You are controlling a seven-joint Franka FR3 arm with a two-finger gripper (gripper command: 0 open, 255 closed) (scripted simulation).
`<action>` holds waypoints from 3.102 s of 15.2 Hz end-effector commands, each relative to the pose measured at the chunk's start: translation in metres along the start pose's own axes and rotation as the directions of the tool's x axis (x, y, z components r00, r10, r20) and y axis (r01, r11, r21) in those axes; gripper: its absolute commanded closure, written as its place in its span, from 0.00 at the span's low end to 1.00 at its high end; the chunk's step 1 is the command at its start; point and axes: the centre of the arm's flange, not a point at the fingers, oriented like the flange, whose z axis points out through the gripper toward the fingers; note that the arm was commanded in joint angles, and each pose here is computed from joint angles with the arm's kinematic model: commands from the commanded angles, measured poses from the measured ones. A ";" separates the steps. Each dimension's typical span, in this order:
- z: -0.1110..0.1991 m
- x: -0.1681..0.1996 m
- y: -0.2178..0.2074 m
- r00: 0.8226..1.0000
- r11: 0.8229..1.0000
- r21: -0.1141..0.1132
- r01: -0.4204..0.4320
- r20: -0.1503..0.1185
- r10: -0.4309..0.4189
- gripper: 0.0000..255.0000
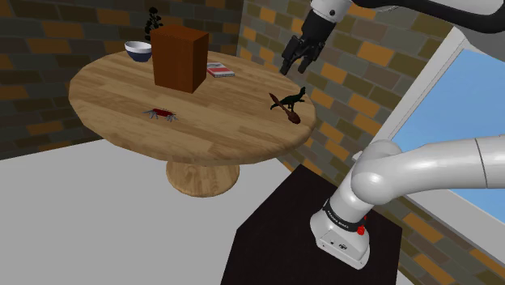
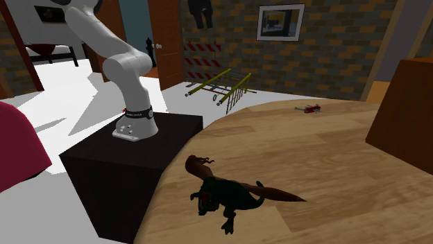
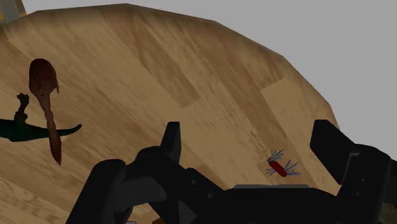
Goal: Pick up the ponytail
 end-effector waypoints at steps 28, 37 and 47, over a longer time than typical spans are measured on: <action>0.203 0.157 0.250 0.997 0.998 -0.019 -0.062 0.043 0.063 0.00; 0.270 0.203 0.336 0.995 0.996 -0.026 -0.083 0.057 0.084 0.00; 0.340 0.239 0.412 0.992 0.994 -0.032 -0.101 0.069 0.103 0.00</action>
